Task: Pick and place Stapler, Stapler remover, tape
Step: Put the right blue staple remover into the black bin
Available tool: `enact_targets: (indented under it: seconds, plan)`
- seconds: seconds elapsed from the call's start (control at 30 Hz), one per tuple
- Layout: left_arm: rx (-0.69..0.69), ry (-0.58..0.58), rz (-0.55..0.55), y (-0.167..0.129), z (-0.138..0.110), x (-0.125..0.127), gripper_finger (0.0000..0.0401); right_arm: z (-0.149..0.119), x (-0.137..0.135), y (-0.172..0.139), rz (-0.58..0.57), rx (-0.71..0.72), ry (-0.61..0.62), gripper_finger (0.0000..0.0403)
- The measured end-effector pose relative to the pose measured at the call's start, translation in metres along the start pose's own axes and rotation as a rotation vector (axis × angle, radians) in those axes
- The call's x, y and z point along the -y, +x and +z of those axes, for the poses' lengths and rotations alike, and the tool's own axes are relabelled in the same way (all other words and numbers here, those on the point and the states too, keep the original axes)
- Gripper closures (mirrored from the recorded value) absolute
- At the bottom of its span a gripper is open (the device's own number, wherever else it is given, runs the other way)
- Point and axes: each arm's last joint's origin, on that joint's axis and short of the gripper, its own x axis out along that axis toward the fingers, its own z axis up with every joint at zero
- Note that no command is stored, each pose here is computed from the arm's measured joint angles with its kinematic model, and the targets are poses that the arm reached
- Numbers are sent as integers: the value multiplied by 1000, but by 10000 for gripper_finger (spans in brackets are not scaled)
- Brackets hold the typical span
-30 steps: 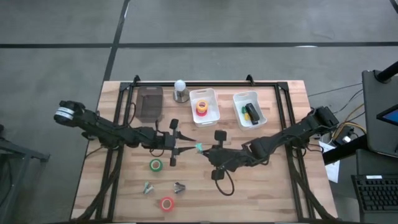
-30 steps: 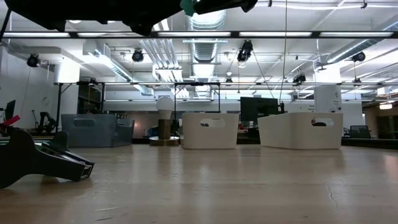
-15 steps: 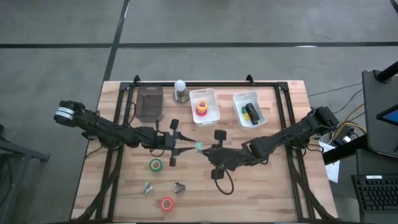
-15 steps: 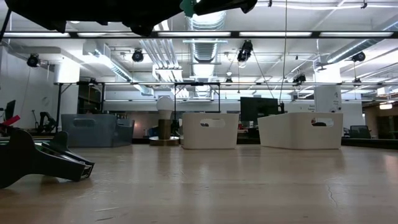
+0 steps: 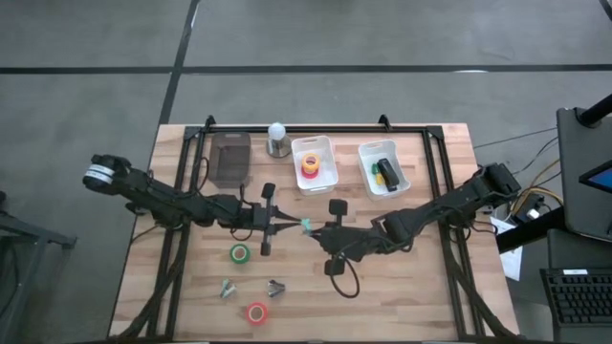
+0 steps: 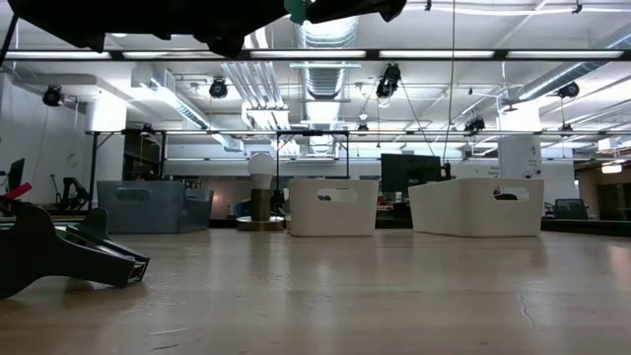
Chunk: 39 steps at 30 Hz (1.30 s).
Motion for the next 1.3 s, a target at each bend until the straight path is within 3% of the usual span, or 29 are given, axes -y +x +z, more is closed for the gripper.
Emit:
enact_targets:
  seconds: [0.1,0.47,0.9,1.3]
  plan:
    - [-3,2,-3,0,0,0,395,0,0,0,2,2,1,394]
    - [-29,4,0,0,-3,1,399,-3,0,2,13,-9,25,383]
    - [-46,2,69,-1,-4,-1,400,-4,0,2,-6,-13,57,217]
    - [-79,-16,135,-2,-5,-3,401,-16,4,2,-99,-93,74,149]
